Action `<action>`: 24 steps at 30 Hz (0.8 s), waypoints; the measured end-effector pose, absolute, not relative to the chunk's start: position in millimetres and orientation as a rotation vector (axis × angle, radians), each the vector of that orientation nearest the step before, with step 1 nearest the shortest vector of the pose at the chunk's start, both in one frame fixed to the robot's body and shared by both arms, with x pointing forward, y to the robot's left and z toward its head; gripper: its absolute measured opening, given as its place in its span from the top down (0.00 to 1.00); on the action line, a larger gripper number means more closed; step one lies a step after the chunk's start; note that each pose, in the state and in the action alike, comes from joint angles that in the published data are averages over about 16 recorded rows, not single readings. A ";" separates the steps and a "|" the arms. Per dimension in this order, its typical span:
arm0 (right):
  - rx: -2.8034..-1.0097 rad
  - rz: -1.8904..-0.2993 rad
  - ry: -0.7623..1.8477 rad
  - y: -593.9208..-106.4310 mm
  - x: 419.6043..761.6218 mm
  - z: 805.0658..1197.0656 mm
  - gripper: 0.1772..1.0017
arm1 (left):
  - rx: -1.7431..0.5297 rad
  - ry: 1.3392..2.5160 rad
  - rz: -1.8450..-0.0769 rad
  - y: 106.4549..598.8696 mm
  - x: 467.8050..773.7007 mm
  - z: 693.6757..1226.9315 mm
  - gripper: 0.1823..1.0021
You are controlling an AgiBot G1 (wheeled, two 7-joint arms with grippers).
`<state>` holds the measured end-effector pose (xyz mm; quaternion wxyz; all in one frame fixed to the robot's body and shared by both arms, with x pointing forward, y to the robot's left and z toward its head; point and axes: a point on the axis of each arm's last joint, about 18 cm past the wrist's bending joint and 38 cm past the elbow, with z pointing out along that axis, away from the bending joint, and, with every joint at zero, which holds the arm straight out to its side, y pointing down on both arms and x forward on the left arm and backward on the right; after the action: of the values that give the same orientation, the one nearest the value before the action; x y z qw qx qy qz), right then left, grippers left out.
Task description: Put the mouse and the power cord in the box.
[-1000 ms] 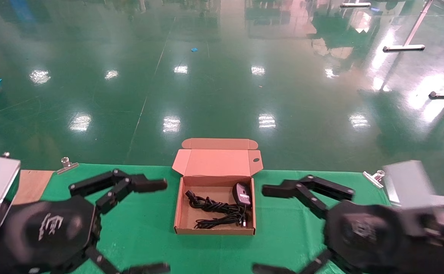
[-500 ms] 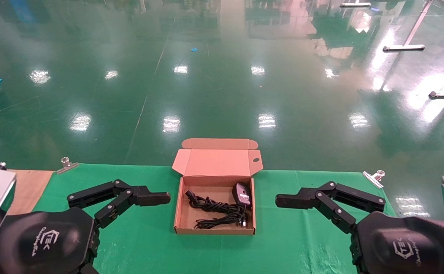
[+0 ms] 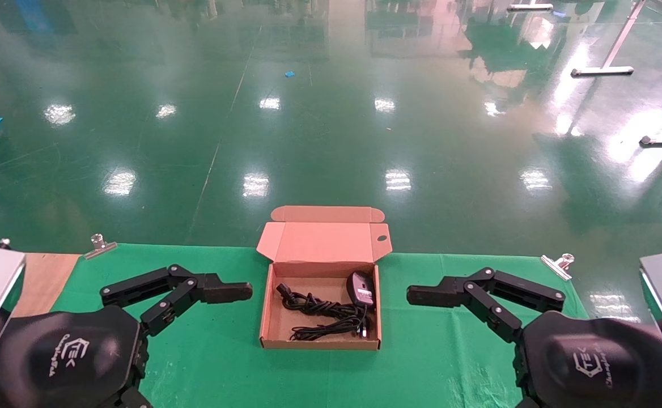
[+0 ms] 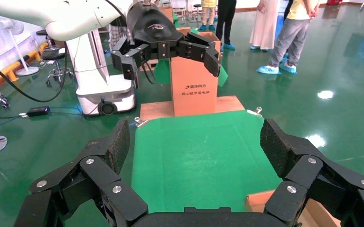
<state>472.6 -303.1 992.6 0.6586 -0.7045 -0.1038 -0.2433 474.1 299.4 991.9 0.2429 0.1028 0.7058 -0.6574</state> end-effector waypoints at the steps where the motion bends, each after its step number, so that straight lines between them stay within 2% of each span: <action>1: -1.595 -0.551 -0.235 -303.0 472.8 992.6 0.00 | 0.281 1.929 -1.797 299.4 474.2 991.9 0.00; 24: -1.595 -0.552 -0.230 -302.1 475.3 992.0 0.00 | 0.278 1.926 -1.798 299.9 475.2 992.0 0.00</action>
<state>475.3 -302.1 992.0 0.6586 -0.7047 -0.1016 -0.2438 475.2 299.9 992.0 0.2438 0.1017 0.7050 -0.6582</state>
